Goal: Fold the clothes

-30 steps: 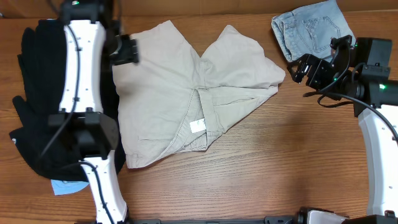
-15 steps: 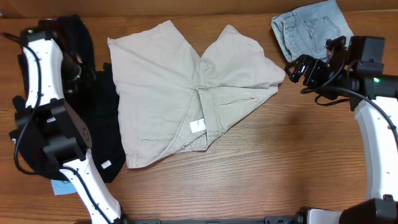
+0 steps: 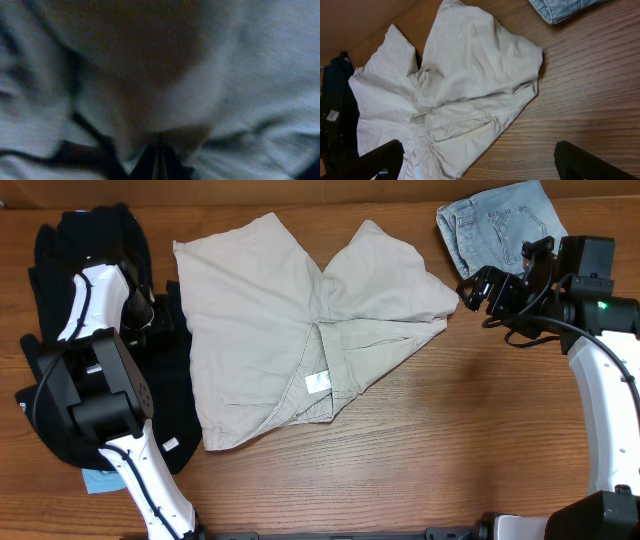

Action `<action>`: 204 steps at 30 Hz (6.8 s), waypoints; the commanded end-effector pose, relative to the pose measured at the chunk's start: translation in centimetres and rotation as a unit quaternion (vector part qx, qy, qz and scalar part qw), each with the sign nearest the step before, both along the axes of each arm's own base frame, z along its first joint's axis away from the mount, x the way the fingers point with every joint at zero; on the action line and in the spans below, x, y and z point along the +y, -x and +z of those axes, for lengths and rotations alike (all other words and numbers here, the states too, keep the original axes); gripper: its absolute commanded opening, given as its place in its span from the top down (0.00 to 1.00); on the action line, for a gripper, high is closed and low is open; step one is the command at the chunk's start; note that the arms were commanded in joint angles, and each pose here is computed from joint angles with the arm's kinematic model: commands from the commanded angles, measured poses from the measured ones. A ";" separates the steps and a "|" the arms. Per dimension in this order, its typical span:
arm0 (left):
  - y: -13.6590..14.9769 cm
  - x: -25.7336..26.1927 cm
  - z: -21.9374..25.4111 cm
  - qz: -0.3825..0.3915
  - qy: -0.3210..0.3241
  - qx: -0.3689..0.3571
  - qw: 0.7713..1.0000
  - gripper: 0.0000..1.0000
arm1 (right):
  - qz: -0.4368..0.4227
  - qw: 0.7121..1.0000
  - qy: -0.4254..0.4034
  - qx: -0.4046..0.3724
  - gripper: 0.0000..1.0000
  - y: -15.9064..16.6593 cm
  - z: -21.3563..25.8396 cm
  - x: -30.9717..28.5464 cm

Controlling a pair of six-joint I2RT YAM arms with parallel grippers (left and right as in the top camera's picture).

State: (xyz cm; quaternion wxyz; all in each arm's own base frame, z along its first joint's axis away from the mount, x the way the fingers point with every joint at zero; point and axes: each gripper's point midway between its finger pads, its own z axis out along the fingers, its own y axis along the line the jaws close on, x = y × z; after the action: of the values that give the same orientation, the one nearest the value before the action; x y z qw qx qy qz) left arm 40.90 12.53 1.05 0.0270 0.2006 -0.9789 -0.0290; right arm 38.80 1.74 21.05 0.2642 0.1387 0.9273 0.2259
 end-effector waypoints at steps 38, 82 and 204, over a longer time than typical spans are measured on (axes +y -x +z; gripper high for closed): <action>-3.7 8.2 5.5 0.026 -0.092 -0.095 0.991 0.00 | 0.197 0.975 -0.004 -0.102 0.01 -1.4 2.0 16.2; -12.0 -6.8 20.8 -0.111 0.015 -0.281 0.953 0.00 | 0.112 0.947 0.290 0.083 0.96 0.9 -11.3 19.3; -22.9 -17.3 12.1 -0.267 -0.039 -0.430 0.862 0.96 | 0.005 0.991 0.133 0.021 0.00 2.4 -0.3 10.0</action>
State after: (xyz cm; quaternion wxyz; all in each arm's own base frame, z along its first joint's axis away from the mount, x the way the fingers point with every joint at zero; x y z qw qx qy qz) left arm 62.48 -5.48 11.46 -0.3809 -0.0820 -0.9205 0.0281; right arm 35.95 11.70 20.37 0.2505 0.1047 0.9578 0.0946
